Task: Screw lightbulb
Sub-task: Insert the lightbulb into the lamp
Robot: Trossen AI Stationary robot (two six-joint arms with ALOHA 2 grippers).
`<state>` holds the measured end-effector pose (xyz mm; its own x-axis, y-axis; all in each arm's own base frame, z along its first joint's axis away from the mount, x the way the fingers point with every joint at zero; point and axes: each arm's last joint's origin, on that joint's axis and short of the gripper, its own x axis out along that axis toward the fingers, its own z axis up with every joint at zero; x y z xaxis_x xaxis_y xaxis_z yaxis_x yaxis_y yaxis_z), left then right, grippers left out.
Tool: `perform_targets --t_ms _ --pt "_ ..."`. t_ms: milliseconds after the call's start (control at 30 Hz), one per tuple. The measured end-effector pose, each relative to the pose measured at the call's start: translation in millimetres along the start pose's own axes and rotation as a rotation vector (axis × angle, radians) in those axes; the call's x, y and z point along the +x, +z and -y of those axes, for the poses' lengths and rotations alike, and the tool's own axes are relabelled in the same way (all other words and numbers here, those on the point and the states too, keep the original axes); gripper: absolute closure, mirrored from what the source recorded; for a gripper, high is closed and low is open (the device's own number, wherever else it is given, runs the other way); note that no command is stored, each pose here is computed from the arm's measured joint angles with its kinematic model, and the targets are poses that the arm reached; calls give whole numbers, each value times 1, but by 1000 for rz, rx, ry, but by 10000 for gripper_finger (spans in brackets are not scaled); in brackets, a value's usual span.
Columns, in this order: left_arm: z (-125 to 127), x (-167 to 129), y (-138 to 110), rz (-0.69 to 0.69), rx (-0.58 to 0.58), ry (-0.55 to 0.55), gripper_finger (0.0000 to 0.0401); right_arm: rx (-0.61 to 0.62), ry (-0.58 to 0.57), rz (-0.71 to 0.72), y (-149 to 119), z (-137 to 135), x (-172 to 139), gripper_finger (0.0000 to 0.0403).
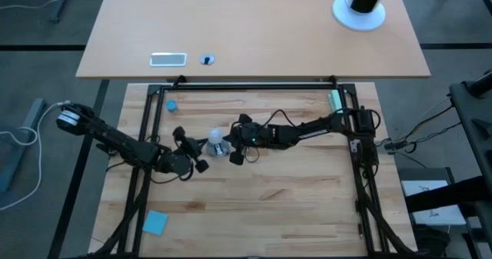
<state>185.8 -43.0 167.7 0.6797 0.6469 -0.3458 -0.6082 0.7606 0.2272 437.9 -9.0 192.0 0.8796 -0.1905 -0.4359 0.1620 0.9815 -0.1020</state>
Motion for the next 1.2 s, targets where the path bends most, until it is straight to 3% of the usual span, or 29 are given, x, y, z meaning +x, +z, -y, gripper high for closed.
perform_targets --t_ms 433,600,833,1200 --pt "-2 0 -11 -71 -65 -42 401 -15 6 -32 -1 -4 -3 401" --pt "3 -4 -13 -98 -71 -120 401 -32 -63 -66 -5 -1 -3 401" --pt "6 -7 -10 -70 -75 -142 401 -10 -94 -57 -5 10 0 401" --pt "4 -6 -5 8 -75 -49 401 -21 -41 0 1 9 1 401"
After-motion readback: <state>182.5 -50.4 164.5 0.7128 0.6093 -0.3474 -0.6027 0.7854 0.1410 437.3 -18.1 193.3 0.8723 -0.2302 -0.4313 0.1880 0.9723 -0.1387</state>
